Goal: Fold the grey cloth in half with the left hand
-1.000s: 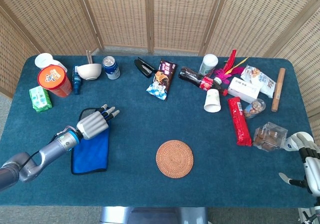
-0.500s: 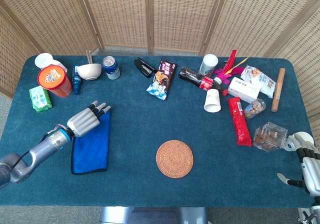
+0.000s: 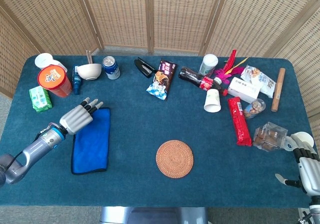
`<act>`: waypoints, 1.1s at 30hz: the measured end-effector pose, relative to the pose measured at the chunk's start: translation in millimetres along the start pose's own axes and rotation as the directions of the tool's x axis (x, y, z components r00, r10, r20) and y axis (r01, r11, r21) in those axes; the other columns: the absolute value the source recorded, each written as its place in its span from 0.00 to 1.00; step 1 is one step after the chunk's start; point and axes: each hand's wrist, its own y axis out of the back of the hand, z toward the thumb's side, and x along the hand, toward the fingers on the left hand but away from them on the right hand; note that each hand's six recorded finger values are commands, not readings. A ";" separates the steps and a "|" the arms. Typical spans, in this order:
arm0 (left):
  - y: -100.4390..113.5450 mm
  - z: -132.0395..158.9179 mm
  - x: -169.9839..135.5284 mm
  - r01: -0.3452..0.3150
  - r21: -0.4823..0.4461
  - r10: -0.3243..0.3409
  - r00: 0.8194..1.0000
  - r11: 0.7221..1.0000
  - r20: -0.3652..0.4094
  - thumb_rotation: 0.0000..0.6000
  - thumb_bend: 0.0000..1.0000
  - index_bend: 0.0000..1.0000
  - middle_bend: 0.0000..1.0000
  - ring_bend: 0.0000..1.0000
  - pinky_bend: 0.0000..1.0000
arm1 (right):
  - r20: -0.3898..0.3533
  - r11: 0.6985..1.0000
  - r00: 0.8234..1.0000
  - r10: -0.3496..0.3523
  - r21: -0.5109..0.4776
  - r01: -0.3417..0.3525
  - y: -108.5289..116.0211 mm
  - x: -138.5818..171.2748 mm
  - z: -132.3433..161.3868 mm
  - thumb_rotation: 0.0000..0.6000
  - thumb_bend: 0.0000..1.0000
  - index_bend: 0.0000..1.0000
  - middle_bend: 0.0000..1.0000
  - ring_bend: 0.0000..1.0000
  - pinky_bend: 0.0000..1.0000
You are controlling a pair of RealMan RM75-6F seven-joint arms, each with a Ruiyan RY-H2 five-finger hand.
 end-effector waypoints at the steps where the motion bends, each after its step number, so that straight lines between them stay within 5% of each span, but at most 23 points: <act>1: -1.0 -1.3 -0.6 0.002 0.000 -0.002 1.000 1.000 -0.004 1.00 0.47 0.60 0.00 0.00 0.20 | 0.001 1.000 1.000 0.001 0.001 -0.001 -0.3 -0.1 0.0 1.00 0.00 0.03 0.00 0.00 0.00; 18: -20.0 -24.8 -9.9 0.052 -0.001 -0.052 0.995 0.999 -0.085 1.00 0.48 0.59 0.00 0.00 0.20 | 0.000 1.000 1.000 0.020 0.010 -0.020 -6.6 -1.9 1.9 1.00 0.00 0.03 0.00 0.00 0.00; 27: -32.2 -34.8 -12.2 0.106 -0.026 -0.109 0.984 0.994 -0.138 1.00 0.48 0.13 0.00 0.00 0.18 | -0.001 1.000 1.000 0.024 0.012 -0.024 -8.0 -2.1 2.7 1.00 0.00 0.03 0.00 0.00 0.00; 33: -32.1 -34.3 -11.5 0.120 -0.039 -0.125 0.979 0.992 -0.159 1.00 0.48 0.05 0.00 0.00 0.18 | 0.000 1.000 1.000 0.024 0.011 -0.024 -7.9 -2.4 2.4 1.00 0.00 0.03 0.00 0.00 0.00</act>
